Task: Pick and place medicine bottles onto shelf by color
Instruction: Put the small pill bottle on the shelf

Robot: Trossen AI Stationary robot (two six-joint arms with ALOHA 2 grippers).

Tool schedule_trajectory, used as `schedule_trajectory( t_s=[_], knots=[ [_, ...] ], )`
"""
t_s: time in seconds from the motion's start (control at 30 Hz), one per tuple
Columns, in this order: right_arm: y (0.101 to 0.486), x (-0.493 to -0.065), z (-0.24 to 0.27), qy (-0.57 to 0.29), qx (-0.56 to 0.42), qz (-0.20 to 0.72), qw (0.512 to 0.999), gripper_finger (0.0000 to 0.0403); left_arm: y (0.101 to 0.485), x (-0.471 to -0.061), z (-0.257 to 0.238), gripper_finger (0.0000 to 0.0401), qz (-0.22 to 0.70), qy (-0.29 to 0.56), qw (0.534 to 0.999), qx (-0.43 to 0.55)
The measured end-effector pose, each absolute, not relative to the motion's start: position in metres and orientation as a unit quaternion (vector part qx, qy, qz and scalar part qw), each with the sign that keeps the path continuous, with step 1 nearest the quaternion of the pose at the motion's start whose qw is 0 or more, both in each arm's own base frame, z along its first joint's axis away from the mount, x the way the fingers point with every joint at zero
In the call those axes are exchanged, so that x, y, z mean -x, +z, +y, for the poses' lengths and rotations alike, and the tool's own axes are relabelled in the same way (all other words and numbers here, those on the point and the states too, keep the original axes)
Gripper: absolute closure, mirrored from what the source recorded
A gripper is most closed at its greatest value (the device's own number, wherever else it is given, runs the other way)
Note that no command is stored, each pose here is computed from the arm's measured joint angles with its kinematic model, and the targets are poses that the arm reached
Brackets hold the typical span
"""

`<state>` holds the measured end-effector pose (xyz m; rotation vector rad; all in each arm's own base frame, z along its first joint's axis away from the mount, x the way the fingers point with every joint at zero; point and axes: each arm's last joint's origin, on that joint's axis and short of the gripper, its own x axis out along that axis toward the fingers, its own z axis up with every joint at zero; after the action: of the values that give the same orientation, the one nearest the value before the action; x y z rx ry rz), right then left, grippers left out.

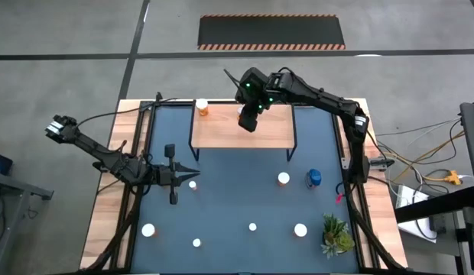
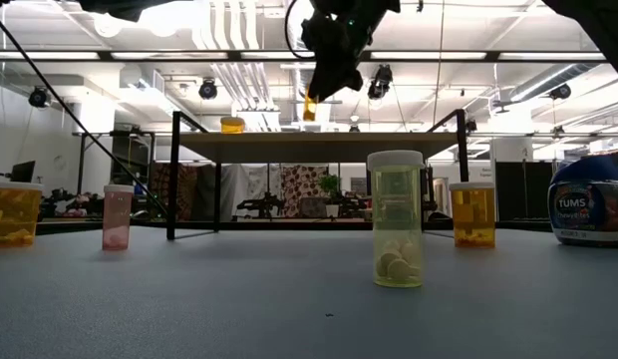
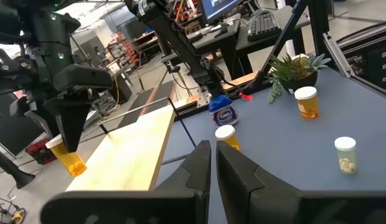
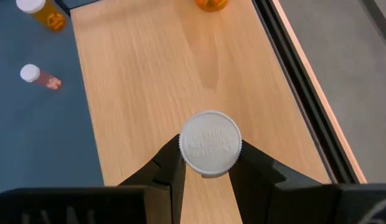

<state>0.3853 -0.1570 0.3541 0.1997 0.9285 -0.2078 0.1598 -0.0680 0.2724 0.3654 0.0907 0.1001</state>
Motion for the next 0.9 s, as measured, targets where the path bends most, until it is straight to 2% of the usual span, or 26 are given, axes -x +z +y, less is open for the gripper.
schedule_trajectory(
  t_s=[0.6, 0.9],
  knots=[
    [0.351, -0.386, -0.157, -0.099, -0.096, 0.447, 0.884, 0.0307, 0.272, -0.160, -0.068, 0.0393, 0.045, 0.050, 0.981, -0.182],
    [0.341, -0.396, -0.161, -0.109, -0.100, 0.412, 0.899, 0.0307, 0.272, -0.160, -0.068, 0.0393, 0.046, 0.049, 0.981, -0.182]
  ],
)
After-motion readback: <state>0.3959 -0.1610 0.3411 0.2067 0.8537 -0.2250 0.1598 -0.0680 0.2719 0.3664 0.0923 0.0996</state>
